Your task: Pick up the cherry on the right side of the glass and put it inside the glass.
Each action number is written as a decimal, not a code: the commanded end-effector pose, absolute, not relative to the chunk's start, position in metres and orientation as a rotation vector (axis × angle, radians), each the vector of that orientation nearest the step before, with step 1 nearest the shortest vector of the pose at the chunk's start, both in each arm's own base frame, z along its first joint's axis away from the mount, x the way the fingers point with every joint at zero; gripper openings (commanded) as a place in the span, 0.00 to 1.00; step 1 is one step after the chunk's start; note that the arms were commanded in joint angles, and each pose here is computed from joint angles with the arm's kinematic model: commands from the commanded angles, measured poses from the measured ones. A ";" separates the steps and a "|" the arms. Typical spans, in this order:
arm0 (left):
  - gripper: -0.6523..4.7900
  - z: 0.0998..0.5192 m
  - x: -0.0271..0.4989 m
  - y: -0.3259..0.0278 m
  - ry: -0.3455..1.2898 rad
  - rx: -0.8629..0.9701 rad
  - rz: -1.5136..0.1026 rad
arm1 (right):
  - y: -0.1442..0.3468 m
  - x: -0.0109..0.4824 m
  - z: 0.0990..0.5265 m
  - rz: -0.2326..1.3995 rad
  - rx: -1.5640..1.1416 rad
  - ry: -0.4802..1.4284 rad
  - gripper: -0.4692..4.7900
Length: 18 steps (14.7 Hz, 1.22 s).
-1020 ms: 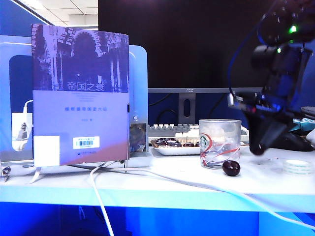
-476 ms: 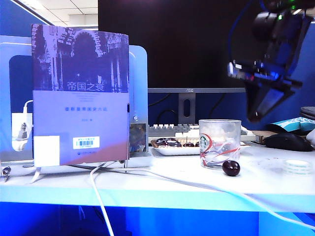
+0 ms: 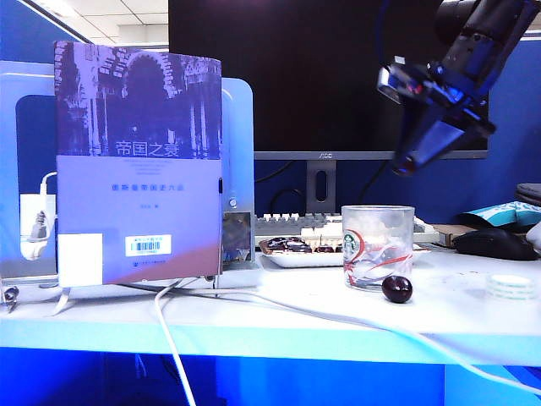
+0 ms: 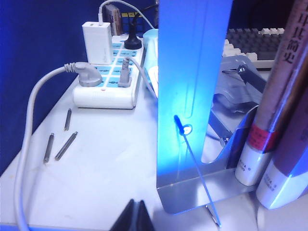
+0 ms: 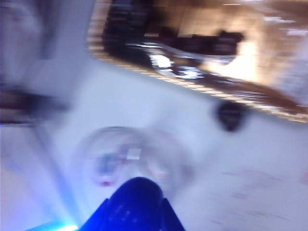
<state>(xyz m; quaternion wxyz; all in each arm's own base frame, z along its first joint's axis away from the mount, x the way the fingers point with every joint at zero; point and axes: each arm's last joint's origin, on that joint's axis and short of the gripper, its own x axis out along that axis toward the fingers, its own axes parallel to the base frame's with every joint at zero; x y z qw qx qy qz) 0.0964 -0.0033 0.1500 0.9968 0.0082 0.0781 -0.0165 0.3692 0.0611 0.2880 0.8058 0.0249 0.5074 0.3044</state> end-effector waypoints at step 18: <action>0.11 0.149 0.096 -0.003 0.166 0.021 -0.037 | 0.084 0.375 0.261 0.752 0.056 1.179 0.57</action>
